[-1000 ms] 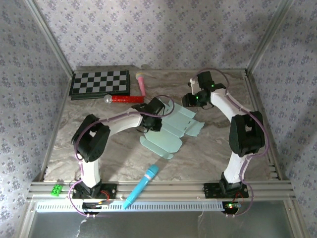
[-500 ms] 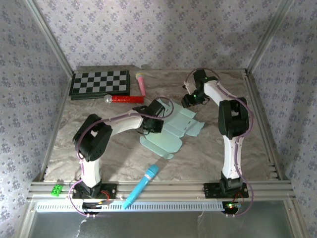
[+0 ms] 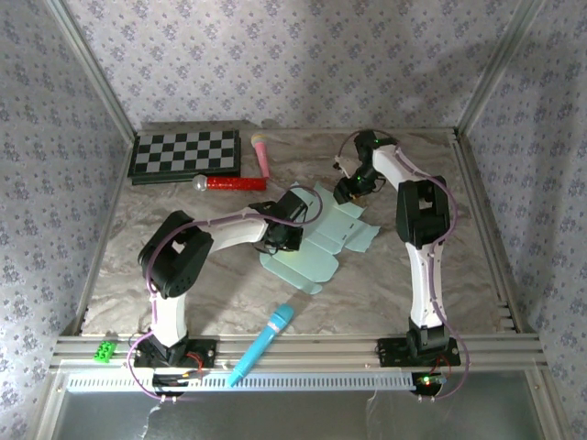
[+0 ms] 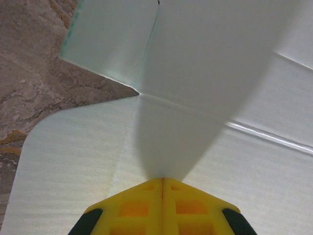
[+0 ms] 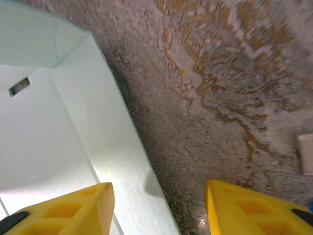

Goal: Fold the paper box

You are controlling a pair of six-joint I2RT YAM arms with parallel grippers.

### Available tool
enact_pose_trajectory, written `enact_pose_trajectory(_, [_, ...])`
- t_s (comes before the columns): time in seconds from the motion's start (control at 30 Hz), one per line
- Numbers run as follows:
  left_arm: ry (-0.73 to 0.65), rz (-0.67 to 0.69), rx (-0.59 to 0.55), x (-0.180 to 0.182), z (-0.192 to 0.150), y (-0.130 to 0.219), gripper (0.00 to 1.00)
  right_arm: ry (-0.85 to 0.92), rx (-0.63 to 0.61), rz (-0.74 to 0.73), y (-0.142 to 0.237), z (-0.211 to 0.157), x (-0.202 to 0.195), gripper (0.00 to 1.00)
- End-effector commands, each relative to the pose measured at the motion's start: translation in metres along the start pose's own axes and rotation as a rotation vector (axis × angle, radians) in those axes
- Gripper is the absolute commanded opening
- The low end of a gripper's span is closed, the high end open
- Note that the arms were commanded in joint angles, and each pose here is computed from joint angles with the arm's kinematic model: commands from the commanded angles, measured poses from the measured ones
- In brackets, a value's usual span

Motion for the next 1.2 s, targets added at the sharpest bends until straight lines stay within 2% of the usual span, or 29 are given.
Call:
enact_pose_trajectory(0.0, [-0.002,0.066,0.038,0.012,-0.014,-0.011,0.0,0.002,0.036,0.066,0.0,-0.007,0.005,0.53])
enact_pose_trajectory(0.47, [0.001,0.08,0.033,0.015,-0.016,-0.011,0.0,0.018,0.054,0.169,-0.006,-0.014,0.016,0.49])
enact_pose_trajectory(0.77, [0.001,0.08,0.03,0.014,-0.015,-0.01,0.0,0.047,-0.048,0.151,0.028,0.001,0.022,0.42])
enact_pose_trajectory(0.9, [0.002,0.077,0.027,0.013,-0.014,-0.01,0.0,0.07,-0.074,0.146,0.038,0.005,0.027,0.38])
enact_pose_trajectory(1.17, [0.003,0.079,0.026,0.013,-0.013,-0.009,0.0,0.093,-0.041,0.132,0.036,0.001,0.03,0.24])
Point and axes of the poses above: each hand's point on the last joint's axis, 136 mm out from that joint toward the fingers, its own y axis back along the fingers, its own x axis along the line the jaws close on, z = x × y, the point moved 5 cm from there along y, back along the fingers, and after that the axes turned 14 degrees about y, right-handed, at the moved point
